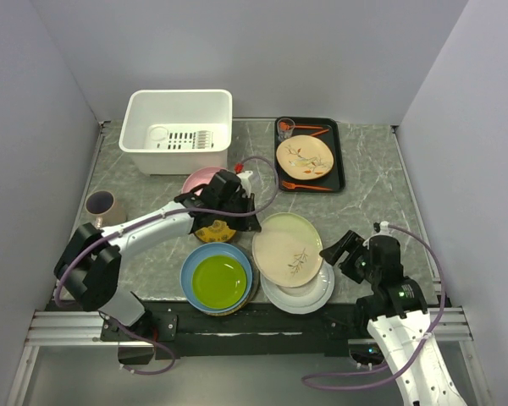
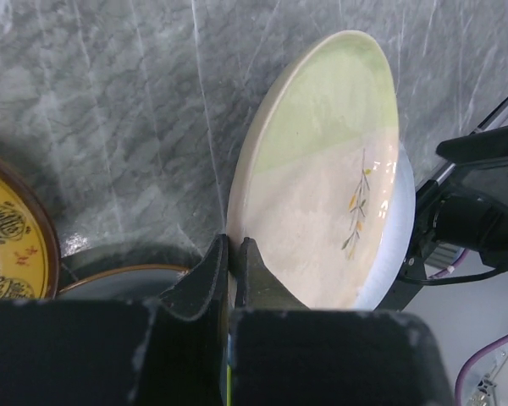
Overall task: Place the plates into the plastic bin on the countertop
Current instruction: Pick up the plate at the center of the board.
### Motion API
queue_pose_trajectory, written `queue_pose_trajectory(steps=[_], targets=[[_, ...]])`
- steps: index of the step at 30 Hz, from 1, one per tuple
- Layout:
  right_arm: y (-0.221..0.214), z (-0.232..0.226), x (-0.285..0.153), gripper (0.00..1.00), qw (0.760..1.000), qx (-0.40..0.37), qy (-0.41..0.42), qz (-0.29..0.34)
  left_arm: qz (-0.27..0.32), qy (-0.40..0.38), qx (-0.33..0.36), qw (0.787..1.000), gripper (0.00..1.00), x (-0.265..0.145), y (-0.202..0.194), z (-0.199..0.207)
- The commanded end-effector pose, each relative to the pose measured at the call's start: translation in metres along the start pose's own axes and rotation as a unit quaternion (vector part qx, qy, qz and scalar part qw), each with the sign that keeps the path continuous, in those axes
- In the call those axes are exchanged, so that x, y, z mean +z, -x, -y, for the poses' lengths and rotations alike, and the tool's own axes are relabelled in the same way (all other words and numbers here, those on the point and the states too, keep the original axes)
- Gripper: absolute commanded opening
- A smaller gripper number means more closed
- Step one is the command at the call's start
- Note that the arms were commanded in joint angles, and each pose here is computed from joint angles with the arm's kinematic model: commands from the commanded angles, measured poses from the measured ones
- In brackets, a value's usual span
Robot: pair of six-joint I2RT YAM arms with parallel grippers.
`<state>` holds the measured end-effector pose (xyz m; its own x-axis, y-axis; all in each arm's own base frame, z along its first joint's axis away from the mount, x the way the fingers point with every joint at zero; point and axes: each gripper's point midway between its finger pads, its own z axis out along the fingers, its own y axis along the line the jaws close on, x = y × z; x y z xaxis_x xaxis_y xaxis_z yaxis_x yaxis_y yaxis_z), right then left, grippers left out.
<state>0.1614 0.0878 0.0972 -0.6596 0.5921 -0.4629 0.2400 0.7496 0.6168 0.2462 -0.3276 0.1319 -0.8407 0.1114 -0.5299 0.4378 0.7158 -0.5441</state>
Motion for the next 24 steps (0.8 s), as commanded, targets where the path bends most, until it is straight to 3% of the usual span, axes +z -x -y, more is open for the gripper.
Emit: queue_pose_trajectory(steps=[1, 15, 24], targets=[[-0.002, -0.012, 0.003, 0.81, 0.999, -0.002, 0.038, -0.004, 0.049, -0.05, -0.004, 0.998, 0.01, -0.025, 0.026, 0.025], [-0.027, -0.025, 0.009, 0.69, 0.993, 0.015, 0.105, -0.055, 0.035, -0.053, -0.038, 0.997, 0.01, -0.019, 0.012, 0.013], [-0.045, -0.005, 0.022, 0.59, 0.993, 0.027, 0.081, -0.082, 0.022, -0.058, -0.04, 0.997, 0.01, -0.008, 0.006, 0.01]])
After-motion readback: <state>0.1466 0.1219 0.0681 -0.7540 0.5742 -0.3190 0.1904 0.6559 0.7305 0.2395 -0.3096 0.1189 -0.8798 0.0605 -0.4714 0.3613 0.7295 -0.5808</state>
